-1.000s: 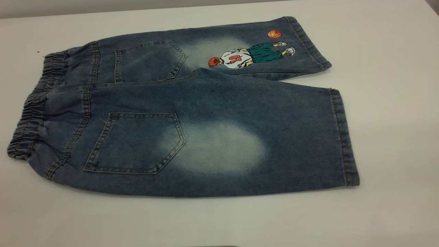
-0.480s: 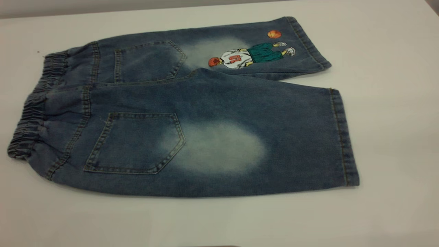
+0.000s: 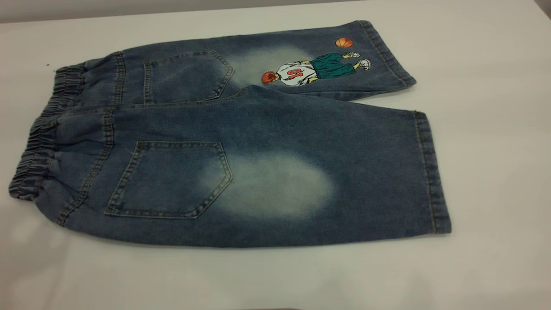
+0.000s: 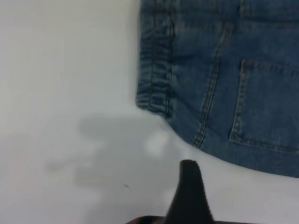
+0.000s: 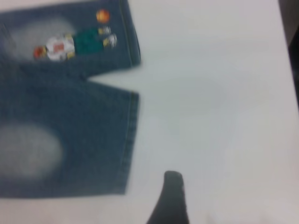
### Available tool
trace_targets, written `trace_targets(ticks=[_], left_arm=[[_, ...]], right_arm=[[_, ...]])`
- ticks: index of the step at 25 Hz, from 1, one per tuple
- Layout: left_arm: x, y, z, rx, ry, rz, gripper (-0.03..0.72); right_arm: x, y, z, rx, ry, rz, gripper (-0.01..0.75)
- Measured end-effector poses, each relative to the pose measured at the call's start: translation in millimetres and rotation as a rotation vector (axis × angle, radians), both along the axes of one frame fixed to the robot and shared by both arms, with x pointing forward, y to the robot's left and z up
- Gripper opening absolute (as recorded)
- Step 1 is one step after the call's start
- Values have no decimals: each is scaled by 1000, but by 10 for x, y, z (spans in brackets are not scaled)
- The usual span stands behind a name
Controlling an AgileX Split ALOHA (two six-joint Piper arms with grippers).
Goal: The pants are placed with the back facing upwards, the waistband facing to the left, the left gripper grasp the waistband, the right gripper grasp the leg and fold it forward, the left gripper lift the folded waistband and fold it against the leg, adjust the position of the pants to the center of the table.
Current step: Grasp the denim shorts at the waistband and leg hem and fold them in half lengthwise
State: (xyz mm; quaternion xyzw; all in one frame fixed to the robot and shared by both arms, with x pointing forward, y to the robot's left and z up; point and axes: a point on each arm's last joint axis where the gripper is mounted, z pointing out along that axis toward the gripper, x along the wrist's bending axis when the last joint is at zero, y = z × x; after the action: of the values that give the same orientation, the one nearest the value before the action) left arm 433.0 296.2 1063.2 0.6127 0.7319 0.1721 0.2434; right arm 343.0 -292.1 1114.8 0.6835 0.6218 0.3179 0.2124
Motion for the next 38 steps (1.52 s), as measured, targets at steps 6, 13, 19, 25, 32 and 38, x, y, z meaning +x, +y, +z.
trace_targets(ticks=[6,13,19,25,32,38], left_arm=[[466,-8,-537,-13,159,14,512],[795,31,-1134,1,282,29,512],[901,214,-1558,25,372,64,512],[969,284,-1809,26,380,83,512],[1041,291,-1954,31,354,78,512],[1087,296,-2031,39,325,69,512]], right_arm=[[234,6,-106,17,82,29,558],[256,25,-106,27,80,51,558],[256,27,-106,26,79,55,558],[256,27,-106,24,79,57,559],[257,27,-105,23,77,57,558],[258,27,-104,24,75,57,558]])
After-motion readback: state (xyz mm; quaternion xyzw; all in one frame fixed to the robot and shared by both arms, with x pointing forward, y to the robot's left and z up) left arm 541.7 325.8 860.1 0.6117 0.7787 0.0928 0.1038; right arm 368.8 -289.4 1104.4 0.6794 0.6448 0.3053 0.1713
